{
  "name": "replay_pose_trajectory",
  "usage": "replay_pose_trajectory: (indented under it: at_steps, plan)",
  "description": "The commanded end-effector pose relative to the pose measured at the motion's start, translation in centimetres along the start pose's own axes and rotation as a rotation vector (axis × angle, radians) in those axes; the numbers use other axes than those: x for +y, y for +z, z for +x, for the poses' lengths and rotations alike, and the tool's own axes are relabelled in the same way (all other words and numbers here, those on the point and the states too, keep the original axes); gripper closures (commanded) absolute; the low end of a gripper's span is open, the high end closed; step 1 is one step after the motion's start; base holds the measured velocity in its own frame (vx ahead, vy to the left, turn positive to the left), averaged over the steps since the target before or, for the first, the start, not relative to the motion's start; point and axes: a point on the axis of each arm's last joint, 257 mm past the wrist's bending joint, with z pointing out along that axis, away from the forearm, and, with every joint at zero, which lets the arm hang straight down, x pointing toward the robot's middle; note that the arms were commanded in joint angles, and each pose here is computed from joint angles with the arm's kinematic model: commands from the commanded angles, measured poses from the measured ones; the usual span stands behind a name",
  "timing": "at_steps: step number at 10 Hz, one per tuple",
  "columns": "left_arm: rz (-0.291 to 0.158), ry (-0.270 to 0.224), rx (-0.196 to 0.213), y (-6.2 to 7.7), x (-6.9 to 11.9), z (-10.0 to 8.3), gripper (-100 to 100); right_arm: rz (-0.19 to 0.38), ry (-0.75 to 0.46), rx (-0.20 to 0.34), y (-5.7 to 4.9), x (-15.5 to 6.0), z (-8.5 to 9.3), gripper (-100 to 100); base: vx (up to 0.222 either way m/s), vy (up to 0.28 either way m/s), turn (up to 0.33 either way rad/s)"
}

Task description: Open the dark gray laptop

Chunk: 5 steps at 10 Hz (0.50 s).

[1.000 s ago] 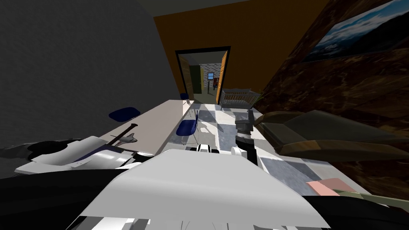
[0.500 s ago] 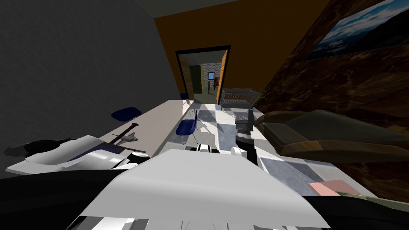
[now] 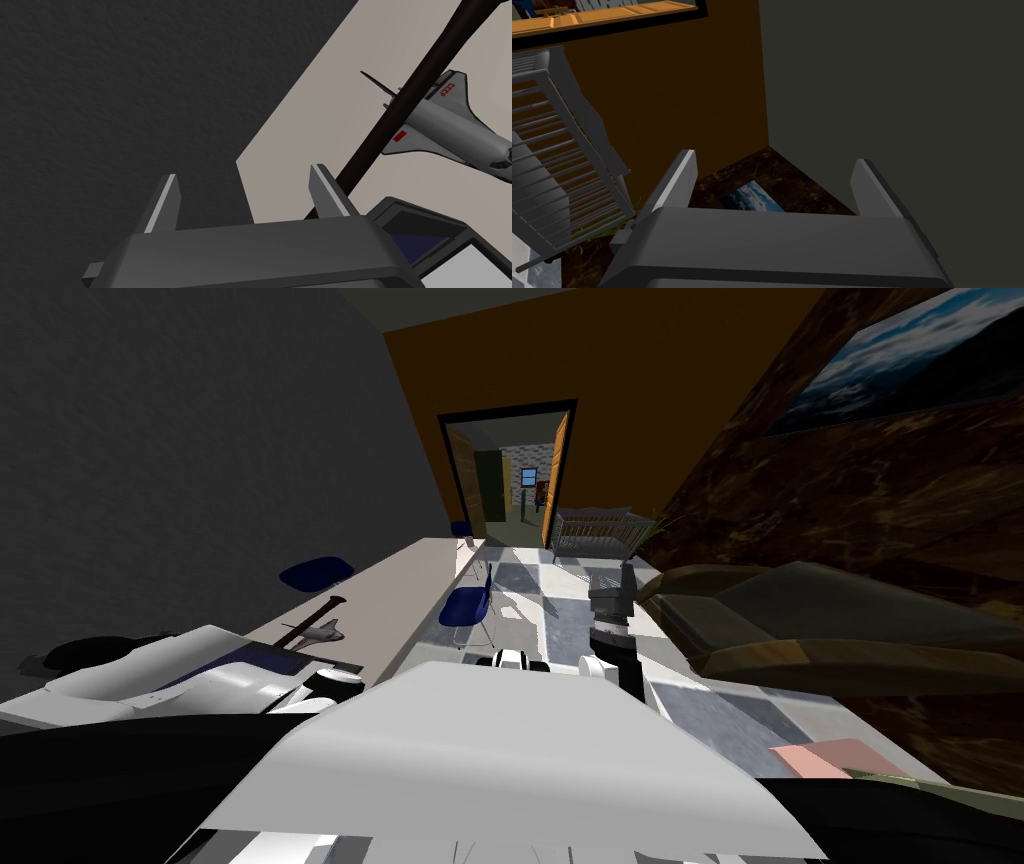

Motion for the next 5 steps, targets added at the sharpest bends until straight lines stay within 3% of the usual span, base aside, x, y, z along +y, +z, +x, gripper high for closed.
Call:
replay_pose_trajectory:
  at_steps: [1,5]
  plan:
    - [-0.046,0.009,-0.043,-0.13,2.5,-1.95,-100,0.0,0.0,0.0,0.0,0.0,0.0,0,0.0,0.0,0.0]
    - [-0.046,0.009,-0.043,-0.13,2.5,-1.95,-100,0.0,0.0,0.0,0.0,0.0,0.0,0,0.0,0.0,0.0]
